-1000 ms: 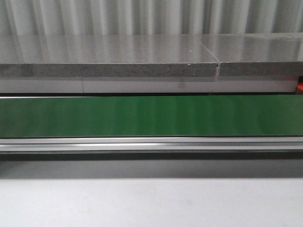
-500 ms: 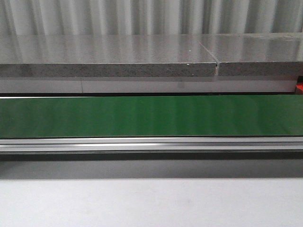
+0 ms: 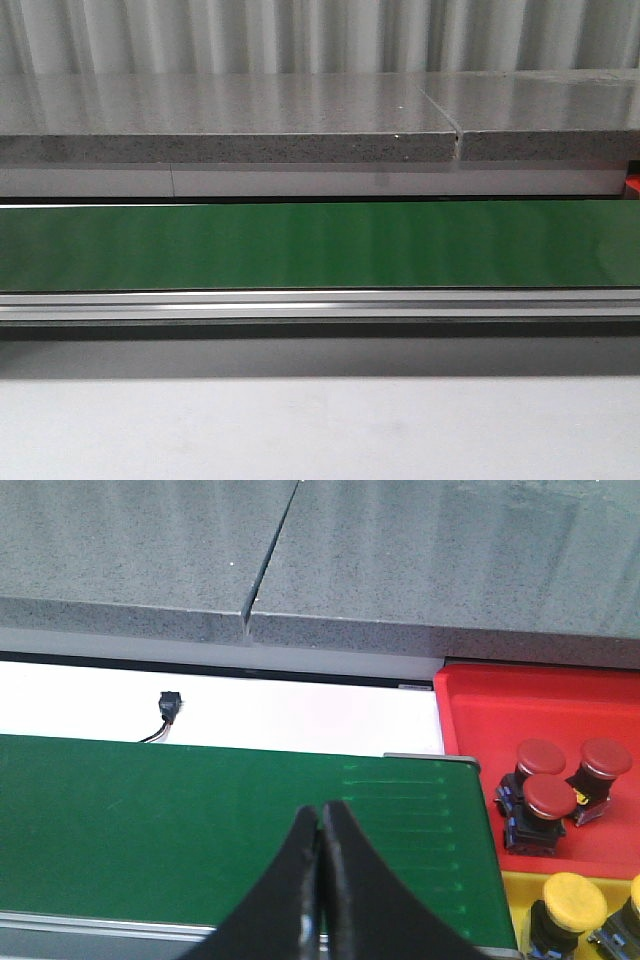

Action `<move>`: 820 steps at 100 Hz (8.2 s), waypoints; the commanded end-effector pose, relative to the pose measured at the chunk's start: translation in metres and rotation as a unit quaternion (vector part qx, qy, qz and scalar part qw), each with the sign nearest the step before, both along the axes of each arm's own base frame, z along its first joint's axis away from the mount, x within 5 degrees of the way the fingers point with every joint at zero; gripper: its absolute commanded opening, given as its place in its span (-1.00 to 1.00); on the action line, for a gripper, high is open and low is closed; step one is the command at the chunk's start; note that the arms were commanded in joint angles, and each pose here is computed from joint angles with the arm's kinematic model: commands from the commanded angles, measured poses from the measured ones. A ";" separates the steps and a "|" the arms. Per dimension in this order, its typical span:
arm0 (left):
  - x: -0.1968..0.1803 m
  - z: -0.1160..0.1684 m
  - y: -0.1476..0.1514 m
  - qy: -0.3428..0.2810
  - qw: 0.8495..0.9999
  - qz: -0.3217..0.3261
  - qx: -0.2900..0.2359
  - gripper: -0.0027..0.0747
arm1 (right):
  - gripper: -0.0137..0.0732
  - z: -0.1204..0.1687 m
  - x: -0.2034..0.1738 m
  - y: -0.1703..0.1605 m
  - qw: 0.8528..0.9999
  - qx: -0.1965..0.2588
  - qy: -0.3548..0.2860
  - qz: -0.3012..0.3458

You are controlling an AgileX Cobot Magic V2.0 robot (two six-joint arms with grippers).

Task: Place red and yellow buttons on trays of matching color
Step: 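Grasp the yellow push button with the left gripper and set it on the belt, then grasp the red push button with the left gripper and set it on the belt, then lower the right gripper toward the yellow button arriving on the belt, then grasp the yellow button with the right gripper and lift it, then lower the yellow button into the yellow tray and open the right gripper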

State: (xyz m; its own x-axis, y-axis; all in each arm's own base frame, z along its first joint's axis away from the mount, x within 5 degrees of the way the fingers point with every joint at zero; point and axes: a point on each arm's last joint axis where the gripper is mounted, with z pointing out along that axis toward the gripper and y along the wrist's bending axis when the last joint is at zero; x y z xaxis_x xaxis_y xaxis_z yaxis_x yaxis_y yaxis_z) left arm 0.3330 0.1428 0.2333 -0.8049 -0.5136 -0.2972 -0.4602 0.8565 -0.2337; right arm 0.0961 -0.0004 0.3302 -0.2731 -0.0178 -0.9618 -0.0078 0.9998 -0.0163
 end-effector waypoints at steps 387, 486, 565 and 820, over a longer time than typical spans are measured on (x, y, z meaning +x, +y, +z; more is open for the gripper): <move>-0.145 0.125 -0.174 -0.323 0.892 -0.276 0.154 -0.99 | -0.93 0.015 0.001 0.000 0.999 0.004 -0.053 -0.004; -0.236 0.113 -0.162 -0.407 0.860 -0.258 0.168 -0.99 | 0.02 0.053 0.142 0.109 0.953 0.010 0.178 0.246; -0.236 0.113 -0.162 -0.407 0.860 -0.258 0.168 -0.99 | 0.72 -0.001 0.215 0.214 0.870 -0.056 0.349 0.344; -0.236 0.113 -0.162 -0.407 0.860 -0.258 0.168 -0.99 | -0.52 0.039 0.142 -0.070 0.928 0.162 0.300 -0.150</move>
State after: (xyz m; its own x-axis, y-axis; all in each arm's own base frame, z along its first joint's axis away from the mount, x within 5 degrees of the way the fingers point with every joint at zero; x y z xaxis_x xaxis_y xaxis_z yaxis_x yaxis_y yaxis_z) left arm 0.0948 -0.0175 0.3332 -0.4289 0.1095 -0.8967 0.2022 0.9791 0.0229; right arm 0.2475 -0.0583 0.3558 -0.7701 0.3731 -0.5174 0.3207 0.9276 0.1916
